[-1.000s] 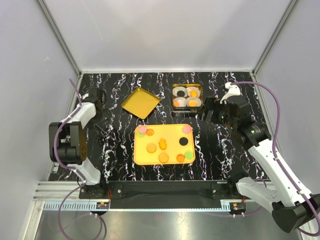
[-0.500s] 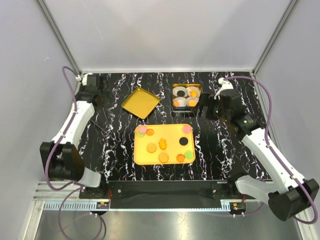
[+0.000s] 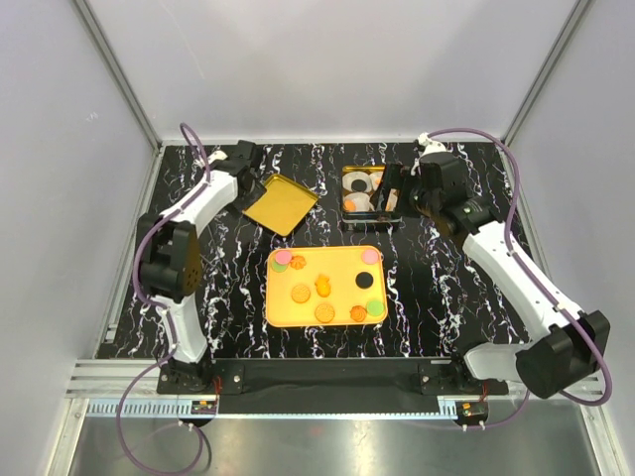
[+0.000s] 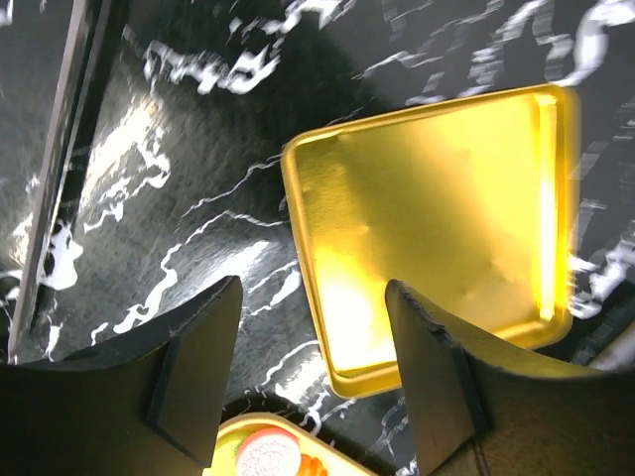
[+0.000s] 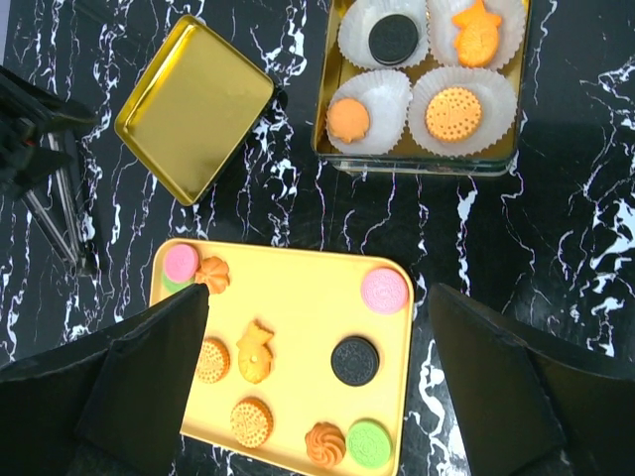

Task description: Pack the cookies

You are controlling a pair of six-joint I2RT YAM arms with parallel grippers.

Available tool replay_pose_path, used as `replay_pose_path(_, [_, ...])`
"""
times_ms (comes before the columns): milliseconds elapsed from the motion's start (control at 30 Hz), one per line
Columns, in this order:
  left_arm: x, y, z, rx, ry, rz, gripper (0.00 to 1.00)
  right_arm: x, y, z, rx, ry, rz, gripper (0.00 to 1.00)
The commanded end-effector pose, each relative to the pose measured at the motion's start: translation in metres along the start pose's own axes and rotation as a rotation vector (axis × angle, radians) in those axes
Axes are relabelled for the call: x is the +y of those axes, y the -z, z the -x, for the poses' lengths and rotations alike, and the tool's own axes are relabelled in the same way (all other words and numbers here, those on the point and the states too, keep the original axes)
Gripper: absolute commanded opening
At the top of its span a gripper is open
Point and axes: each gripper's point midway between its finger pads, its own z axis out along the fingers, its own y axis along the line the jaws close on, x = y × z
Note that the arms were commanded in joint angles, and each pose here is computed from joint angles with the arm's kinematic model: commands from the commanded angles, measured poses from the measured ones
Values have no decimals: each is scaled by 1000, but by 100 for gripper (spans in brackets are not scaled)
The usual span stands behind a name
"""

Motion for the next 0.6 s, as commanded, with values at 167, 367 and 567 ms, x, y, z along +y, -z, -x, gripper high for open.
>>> replay_pose_path(167, [16, -27, -15, 8, 98, 102, 64, 12, -8, 18, -26, 16, 27, 99])
replay_pose_path(367, [9, -42, -28, 40, 87, 75, 63, 14, -18, 12, 8, 10, 43, 98])
replay_pose_path(567, [7, -54, -41, 70, 106, 79, 60, 12, -24, 7, 21, 15, 35, 98])
